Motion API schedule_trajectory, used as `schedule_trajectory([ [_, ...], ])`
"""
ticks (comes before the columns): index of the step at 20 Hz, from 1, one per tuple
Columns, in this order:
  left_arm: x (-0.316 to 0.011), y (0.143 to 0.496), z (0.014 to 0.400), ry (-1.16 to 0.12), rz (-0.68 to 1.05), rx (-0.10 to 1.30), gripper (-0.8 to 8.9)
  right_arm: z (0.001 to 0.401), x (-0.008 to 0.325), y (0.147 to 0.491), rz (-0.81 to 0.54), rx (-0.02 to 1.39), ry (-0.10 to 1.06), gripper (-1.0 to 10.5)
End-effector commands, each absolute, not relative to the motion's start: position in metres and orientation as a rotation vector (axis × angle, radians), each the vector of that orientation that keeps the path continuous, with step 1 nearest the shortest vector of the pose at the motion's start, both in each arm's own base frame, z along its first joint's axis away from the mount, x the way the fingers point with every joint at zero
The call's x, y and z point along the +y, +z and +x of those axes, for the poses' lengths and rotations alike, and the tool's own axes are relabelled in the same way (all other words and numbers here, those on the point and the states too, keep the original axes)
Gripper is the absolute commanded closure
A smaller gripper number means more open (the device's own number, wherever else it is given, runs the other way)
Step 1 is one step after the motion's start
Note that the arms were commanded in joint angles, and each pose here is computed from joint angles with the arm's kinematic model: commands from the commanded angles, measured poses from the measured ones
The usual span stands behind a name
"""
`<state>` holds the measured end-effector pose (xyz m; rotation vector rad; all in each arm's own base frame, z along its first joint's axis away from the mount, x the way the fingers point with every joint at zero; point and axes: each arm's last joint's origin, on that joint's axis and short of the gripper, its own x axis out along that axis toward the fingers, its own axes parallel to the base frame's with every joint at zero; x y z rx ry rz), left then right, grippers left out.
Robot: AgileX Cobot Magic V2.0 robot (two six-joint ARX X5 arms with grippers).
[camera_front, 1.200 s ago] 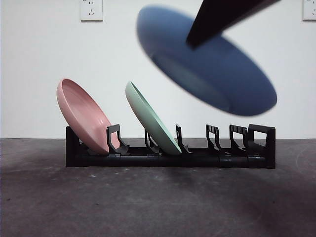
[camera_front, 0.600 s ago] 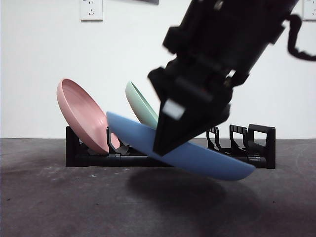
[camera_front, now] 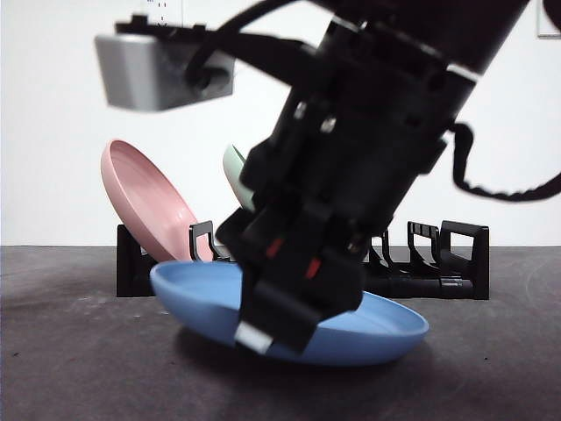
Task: Place the plate
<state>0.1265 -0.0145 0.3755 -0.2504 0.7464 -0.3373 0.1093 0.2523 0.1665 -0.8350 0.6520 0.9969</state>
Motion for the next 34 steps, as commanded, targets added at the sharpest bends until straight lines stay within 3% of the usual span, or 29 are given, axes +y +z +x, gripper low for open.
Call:
schedule_trajectory([
  [1, -0.015, 0.383, 0.127, -0.35, -0.229, 0.716, 4.65, 0.109, 0.261, 0.163, -0.84, 0.619, 1.024, 9.3],
  [4, -0.015, 0.383, 0.127, -0.35, -0.229, 0.716, 4.65, 0.109, 0.263, 0.162, -0.834, 0.614, 1.027, 9.3],
  [7, -0.015, 0.383, 0.127, -0.35, -0.229, 0.716, 4.65, 0.108, 0.262, 0.161, -0.839, 0.634, 1.044, 8.1],
  [11, -0.015, 0.383, 0.127, -0.35, -0.229, 0.716, 4.65, 0.107, 0.263, 0.161, -0.832, 0.639, 1.045, 7.9],
  [13, -0.015, 0.383, 0.127, -0.35, -0.229, 0.716, 4.65, 0.106, 0.266, 0.167, -0.804, 0.651, 1.037, 6.7],
  [16, -0.015, 0.383, 0.127, -0.35, -0.229, 0.715, 4.65, 0.106, 0.272, 0.189, -0.741, 0.67, 1.019, 6.2],
  [20, -0.015, 0.386, 0.129, -0.356, -0.222, 0.668, 4.65, 0.116, 0.267, 0.255, -0.568, 0.572, 0.981, 6.2],
  [25, -0.015, 0.387, 0.13, -0.355, -0.225, 0.656, 4.65, 0.165, 0.221, 0.316, -0.282, 0.505, 0.894, 5.8],
  [31, -0.015, 0.394, 0.136, -0.351, -0.258, 0.576, 4.7, 0.234, 0.13, 0.344, -0.106, 0.573, 0.595, 5.4],
  [34, -0.016, 0.391, 0.148, -0.326, -0.334, 0.611, 4.69, 0.25, 0.087, 0.348, -0.001, 0.62, 0.45, 5.4],
])
